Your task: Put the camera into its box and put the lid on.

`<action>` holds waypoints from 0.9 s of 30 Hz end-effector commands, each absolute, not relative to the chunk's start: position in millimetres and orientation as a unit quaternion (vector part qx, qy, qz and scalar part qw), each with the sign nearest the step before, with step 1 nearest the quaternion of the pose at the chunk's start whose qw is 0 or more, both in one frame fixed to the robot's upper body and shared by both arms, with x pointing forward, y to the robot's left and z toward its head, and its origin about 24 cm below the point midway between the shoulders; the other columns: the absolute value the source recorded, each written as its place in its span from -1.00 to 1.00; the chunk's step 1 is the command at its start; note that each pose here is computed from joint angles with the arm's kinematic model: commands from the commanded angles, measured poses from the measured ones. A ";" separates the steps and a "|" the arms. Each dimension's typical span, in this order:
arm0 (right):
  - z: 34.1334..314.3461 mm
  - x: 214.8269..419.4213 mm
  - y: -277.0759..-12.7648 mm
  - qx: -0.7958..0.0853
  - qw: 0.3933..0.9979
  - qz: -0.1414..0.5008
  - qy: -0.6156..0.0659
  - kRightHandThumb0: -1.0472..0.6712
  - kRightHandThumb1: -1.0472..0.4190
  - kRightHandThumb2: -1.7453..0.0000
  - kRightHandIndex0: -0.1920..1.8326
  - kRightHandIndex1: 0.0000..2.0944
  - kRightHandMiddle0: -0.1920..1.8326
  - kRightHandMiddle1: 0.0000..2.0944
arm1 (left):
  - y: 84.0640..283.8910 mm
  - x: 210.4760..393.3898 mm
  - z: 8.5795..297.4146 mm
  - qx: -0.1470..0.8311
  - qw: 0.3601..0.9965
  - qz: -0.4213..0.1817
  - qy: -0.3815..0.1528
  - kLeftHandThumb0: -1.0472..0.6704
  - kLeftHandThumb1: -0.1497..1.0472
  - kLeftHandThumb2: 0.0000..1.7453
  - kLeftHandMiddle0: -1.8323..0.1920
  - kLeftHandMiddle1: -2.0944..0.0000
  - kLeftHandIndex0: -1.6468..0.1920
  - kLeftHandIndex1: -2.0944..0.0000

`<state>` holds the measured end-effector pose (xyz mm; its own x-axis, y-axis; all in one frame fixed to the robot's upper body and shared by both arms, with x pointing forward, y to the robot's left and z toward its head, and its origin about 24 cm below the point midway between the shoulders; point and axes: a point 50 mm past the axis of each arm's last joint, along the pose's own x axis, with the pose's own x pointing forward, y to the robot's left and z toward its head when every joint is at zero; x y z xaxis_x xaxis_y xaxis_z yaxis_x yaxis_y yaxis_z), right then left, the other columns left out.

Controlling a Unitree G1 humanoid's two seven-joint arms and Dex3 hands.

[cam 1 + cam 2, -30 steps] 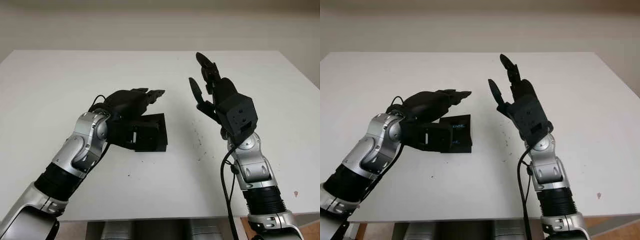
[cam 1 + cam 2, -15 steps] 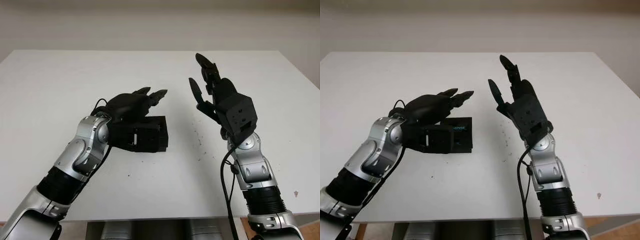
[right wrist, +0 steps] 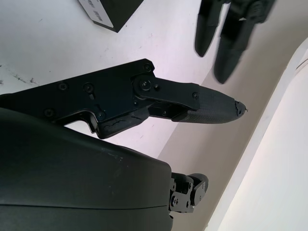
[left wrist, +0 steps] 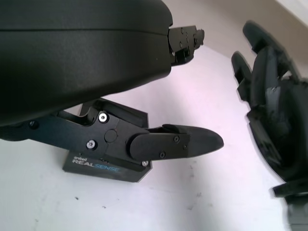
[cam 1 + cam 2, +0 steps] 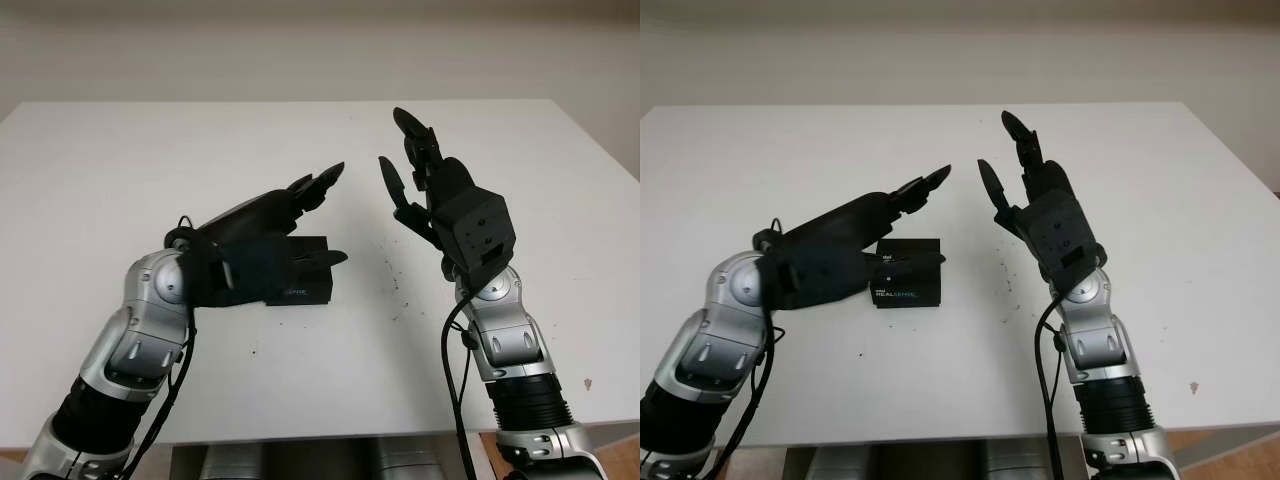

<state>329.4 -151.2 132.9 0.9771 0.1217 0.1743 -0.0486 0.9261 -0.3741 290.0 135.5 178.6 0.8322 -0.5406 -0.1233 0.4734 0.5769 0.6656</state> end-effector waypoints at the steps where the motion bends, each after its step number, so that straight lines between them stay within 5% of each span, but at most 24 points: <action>1: 141.1 329.0 -151.8 -0.184 0.975 0.044 -0.115 -0.65 -1.00 0.33 -0.82 -0.95 -0.96 -0.63 | 142.3 287.0 181.7 0.329 0.901 -0.279 -0.048 -0.41 1.00 -0.53 1.00 1.00 1.00 1.00; 8: 141.6 328.7 -151.6 -0.183 0.975 0.048 -0.114 -0.69 -1.00 0.34 -0.82 -0.95 -0.94 -0.67 | 162.0 292.4 172.9 0.230 0.954 -0.184 -0.060 -0.41 1.00 -0.48 1.00 1.00 1.00 1.00; 15: 140.9 329.6 -153.0 -0.165 0.979 0.038 -0.112 -0.66 -1.00 0.31 -0.84 -0.96 -0.94 -0.73 | 176.5 305.2 152.6 0.031 0.994 -0.061 -0.084 -0.48 1.00 -0.37 1.00 1.00 1.00 1.00; 27: 126.5 331.0 -148.8 -0.103 0.991 0.046 -0.069 -0.81 -1.00 0.25 -1.00 -1.00 -1.00 -0.99 | 202.2 323.8 138.5 -0.025 0.996 -0.020 -0.084 -0.60 1.00 -0.22 1.00 1.00 1.00 1.00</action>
<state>330.0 -148.7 126.7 0.9846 0.1121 0.1340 -0.0791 0.9700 -0.2297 320.2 200.4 130.5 0.9901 -0.0410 0.1346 0.0480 0.9976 -0.0493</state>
